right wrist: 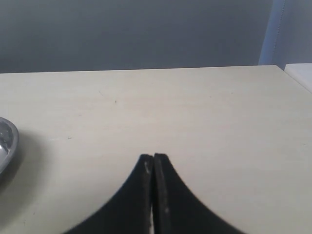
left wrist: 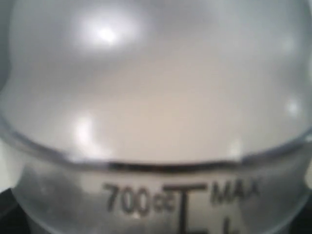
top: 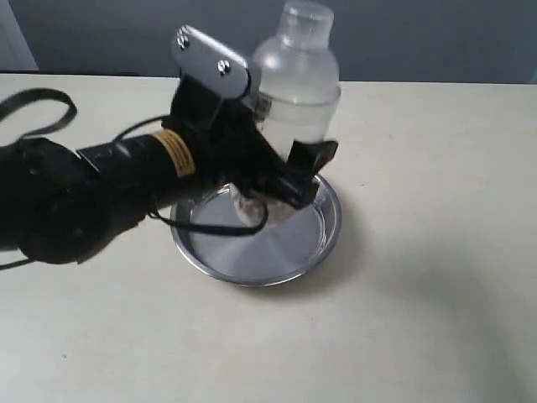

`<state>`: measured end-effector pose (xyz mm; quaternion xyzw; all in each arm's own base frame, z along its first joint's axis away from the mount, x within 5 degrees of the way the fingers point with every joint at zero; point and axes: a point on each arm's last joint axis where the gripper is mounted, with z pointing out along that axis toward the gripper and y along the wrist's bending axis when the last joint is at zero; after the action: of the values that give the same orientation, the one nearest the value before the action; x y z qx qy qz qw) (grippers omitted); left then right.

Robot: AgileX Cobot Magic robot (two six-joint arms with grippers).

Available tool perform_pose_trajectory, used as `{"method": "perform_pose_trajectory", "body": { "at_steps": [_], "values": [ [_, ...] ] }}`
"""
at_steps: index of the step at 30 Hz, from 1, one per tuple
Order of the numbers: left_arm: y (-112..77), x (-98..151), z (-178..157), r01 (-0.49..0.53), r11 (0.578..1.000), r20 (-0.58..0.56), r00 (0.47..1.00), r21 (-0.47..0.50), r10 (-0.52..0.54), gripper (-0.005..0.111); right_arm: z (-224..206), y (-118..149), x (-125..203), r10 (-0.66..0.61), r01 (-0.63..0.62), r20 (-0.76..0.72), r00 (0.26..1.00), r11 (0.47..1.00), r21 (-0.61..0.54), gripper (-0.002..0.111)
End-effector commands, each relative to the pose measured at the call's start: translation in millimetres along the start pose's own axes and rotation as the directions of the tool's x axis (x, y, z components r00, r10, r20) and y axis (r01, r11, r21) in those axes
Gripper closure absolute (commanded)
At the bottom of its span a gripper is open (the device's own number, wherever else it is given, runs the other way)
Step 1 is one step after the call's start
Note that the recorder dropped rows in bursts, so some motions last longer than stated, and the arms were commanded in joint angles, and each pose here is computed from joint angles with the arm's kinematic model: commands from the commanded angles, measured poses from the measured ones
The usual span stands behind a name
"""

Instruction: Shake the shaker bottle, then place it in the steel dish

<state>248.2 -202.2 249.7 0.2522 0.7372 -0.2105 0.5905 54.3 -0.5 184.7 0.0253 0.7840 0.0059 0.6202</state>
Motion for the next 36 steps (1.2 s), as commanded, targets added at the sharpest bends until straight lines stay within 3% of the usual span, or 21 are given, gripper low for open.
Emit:
{"method": "perform_pose_trajectory", "body": {
  "at_steps": [1,3,5,6,8,10,12,15,17,28,36],
  "values": [
    [-2.3,-125.2,-59.6,-0.102,0.994,0.525,0.844,-0.046,0.111,0.107,-0.2,-0.3,-0.8,-0.001,0.001,0.014,1.000,1.000,0.004,0.109],
    [0.9,-123.9,-60.1,-0.076,0.995,0.439,0.894,-0.061,0.095,0.107,-0.2,-0.3,-0.8,-0.001,0.001,0.014,1.000,1.000,0.004,0.109],
    [6.5,-85.4,-41.4,-0.004,0.998,0.216,0.976,-0.060,0.017,0.107,-0.2,-0.3,-0.8,-0.001,0.001,0.014,1.000,1.000,0.004,0.109],
    [8.3,-50.8,-27.6,0.026,0.997,0.091,0.996,-0.069,-0.020,0.107,-0.2,-0.3,-0.8,-0.001,0.001,0.014,1.000,1.000,0.004,0.109],
    [11.3,-10.5,-15.0,0.083,0.991,0.008,0.997,-0.105,-0.082,0.107,-0.2,-0.3,-0.8,-0.001,0.001,0.014,1.000,1.000,0.004,0.109],
    [9.1,13.9,-10.4,0.148,0.983,0.022,0.989,-0.108,-0.146,0.107,-0.2,-0.3,-0.8,-0.001,0.001,0.014,1.000,1.000,0.004,0.109],
    [2.2,9.0,-13.8,0.138,0.989,0.148,0.980,-0.042,-0.131,0.107,-0.2,-0.3,-0.8,-0.001,0.001,0.014,1.000,1.000,0.004,0.109],
    [-3.5,-18.9,-21.4,0.056,0.998,0.349,0.935,0.021,-0.060,0.107,-0.2,-0.3,-0.8,-0.001,0.001,0.014,1.000,1.000,0.004,0.109],
    [-2.4,-31.0,-24.2,0.056,0.998,0.386,0.921,0.008,-0.055,0.107,-0.2,-0.3,-0.8,-0.001,0.001,0.014,1.000,1.000,0.004,0.109],
    [-2.3,-22.6,-17.8,0.056,0.998,0.297,0.953,0.001,-0.054,0.107,-0.2,-0.3,-1.0,-0.001,0.001,0.016,1.000,1.000,0.004,0.109],
    [7.0,-3.5,-3.4,0.074,0.992,0.248,0.968,-0.099,-0.047,0.107,-0.2,-0.3,-1.0,-0.001,0.001,0.016,1.000,1.000,0.004,0.109]
  ]
}}
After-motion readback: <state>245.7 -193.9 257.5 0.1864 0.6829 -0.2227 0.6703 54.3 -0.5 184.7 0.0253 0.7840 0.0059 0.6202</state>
